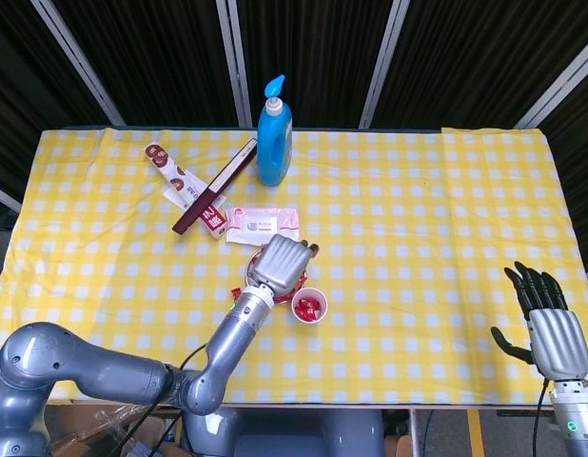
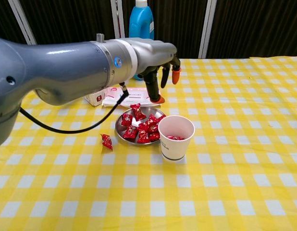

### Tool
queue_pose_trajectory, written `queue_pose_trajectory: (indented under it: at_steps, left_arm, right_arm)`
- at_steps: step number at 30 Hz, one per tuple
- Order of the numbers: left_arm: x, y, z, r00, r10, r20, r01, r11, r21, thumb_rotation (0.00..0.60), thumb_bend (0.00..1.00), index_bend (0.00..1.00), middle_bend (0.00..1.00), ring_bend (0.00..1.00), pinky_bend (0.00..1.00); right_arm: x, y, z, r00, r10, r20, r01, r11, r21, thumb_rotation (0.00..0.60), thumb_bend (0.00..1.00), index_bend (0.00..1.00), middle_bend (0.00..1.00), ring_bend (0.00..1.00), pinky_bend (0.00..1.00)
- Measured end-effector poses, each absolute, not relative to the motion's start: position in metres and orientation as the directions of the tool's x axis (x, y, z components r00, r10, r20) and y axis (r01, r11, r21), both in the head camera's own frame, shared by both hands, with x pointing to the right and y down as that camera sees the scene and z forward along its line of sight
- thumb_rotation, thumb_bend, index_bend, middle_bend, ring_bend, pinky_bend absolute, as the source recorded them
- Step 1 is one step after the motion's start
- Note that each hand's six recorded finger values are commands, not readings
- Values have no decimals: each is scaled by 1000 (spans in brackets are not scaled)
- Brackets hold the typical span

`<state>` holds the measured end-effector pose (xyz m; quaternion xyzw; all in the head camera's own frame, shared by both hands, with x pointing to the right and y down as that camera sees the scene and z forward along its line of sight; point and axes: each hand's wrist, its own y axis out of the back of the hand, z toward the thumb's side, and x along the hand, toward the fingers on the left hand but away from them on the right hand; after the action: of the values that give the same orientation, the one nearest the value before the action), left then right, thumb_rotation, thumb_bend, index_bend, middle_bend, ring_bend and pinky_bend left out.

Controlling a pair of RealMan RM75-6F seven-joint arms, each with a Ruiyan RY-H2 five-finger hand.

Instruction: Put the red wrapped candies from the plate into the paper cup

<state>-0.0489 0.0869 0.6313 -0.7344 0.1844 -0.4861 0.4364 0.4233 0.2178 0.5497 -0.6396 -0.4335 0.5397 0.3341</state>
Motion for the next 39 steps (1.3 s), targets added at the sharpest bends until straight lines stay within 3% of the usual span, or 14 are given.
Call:
queue_pose_trajectory:
  at_steps: [7,15,26,34,39]
  left_arm:
    - [-74,78,657,377,-693,615,209,-583,-785,600,211,228,253,865,916]
    - [-75,84,684,346,-663,664,246,-618,-746,600,209,229,264,866,916]
    - [-61,99,705,354,-635,686,278,-629,-726,600,209,325,318,866,916]
    - [-59,106,714,347,-623,701,296,-636,-713,600,210,343,328,866,916]
    - [-60,107,718,339,-626,703,314,-629,-711,600,239,412,368,866,916]
  right_arm:
    - [423,218,550,41,914,-403,195,-403,-894,600,356,0,0,0,0]
    - [424,217,550,41,914,-403,200,-403,-893,600,356,0,0,0,0]
    - [424,217,549,41,914,-403,205,-403,-892,600,357,0,0,0,0]
    - [424,218,549,43,914,-404,208,-404,-891,600,357,0,0,0,0]
    - [424,217,549,41,913,-405,209,-404,-890,600,356,0,0,0,0]
